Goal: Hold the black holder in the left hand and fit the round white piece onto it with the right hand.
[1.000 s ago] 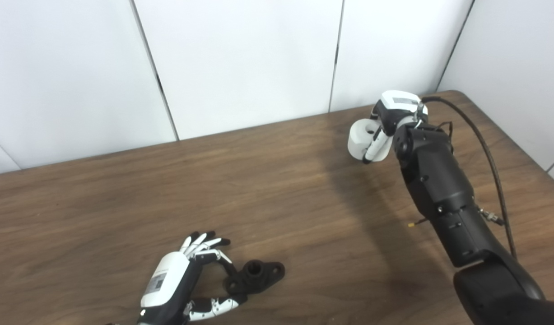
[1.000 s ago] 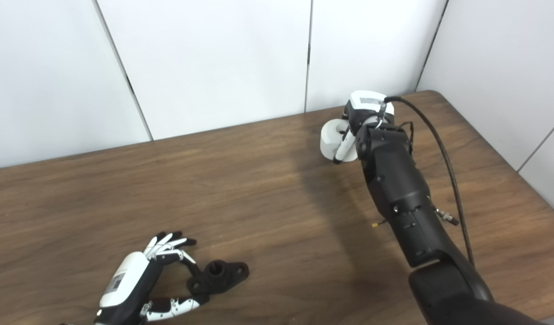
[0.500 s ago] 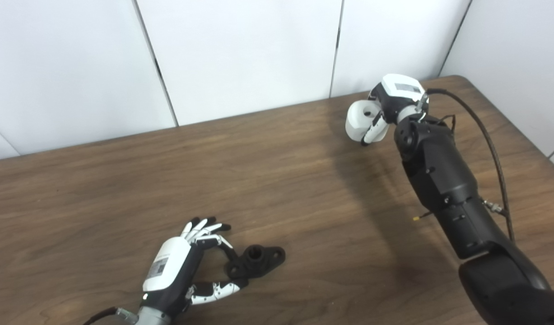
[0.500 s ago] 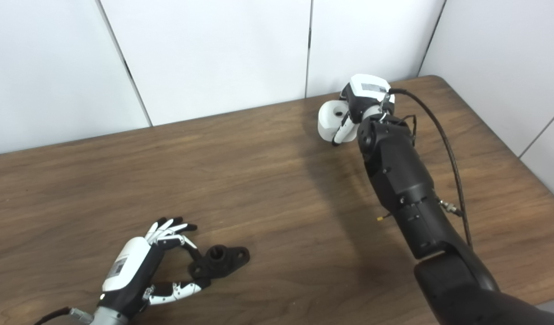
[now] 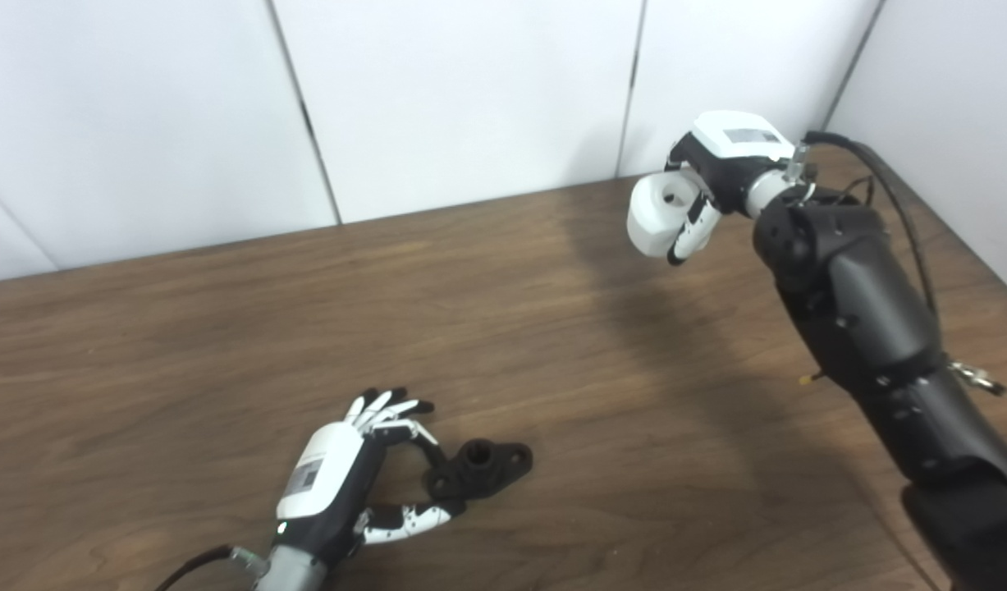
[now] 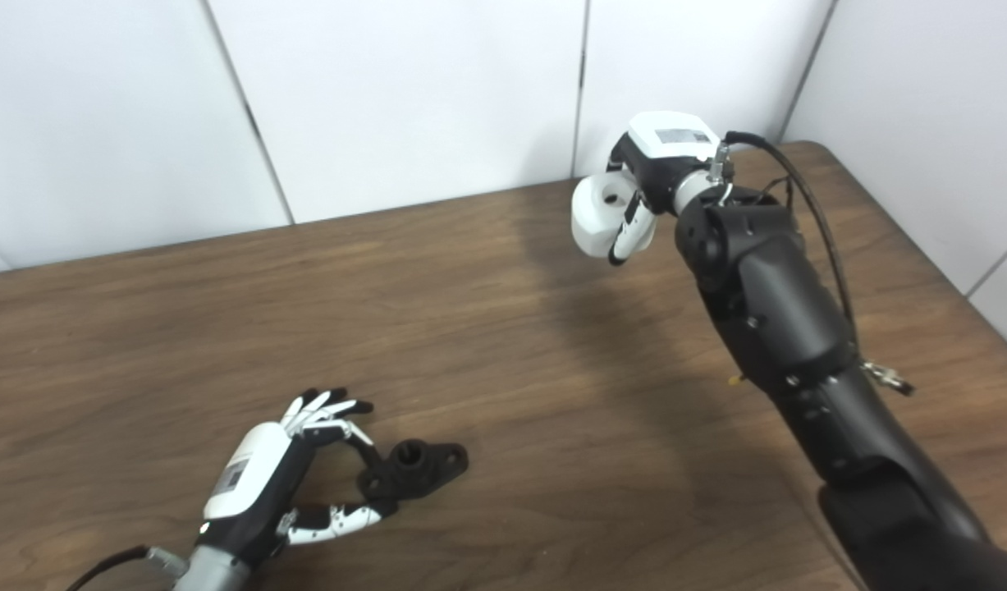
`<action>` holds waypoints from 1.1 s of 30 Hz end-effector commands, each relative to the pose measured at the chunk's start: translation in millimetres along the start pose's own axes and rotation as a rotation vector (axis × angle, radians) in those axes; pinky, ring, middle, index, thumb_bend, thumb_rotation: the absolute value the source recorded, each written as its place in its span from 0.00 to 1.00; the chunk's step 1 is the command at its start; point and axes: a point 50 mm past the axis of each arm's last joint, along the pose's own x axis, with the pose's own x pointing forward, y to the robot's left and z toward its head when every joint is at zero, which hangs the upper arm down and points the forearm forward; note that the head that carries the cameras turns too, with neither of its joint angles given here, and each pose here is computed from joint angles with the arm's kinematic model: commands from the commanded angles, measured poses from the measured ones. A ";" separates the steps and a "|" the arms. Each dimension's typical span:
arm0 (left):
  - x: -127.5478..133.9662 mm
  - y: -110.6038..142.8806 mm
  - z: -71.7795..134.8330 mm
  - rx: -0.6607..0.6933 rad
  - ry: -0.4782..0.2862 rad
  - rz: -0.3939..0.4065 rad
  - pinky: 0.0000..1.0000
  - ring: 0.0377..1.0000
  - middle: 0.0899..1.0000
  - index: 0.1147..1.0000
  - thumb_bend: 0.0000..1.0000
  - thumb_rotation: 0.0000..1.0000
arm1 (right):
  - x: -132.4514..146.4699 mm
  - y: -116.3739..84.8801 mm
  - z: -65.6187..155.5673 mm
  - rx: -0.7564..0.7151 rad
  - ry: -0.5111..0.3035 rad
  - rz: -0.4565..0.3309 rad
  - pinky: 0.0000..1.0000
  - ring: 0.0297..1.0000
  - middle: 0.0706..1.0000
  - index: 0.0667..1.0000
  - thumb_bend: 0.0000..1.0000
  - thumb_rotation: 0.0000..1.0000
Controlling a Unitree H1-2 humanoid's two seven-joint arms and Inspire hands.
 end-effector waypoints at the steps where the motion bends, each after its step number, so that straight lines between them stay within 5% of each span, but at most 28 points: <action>1: 6.3 1.5 6.9 0.019 -0.024 0.008 1.00 0.94 0.82 0.42 0.52 0.06 | -14.3 -32.1 11.3 -0.042 -0.050 -0.069 1.00 0.99 0.84 0.45 0.52 0.14; 20: 25.4 -8.2 23.0 0.015 -0.035 0.017 1.00 0.94 0.82 0.42 0.52 0.06 | -110.5 -42.2 86.8 -0.022 -0.435 -0.040 1.00 0.97 0.84 0.45 0.52 0.14; 33: 35.2 -8.7 32.3 0.011 -0.038 0.010 1.00 0.95 0.82 0.42 0.52 0.06 | -117.4 -11.5 94.6 0.043 -0.514 0.114 1.00 0.96 0.84 0.45 0.52 0.14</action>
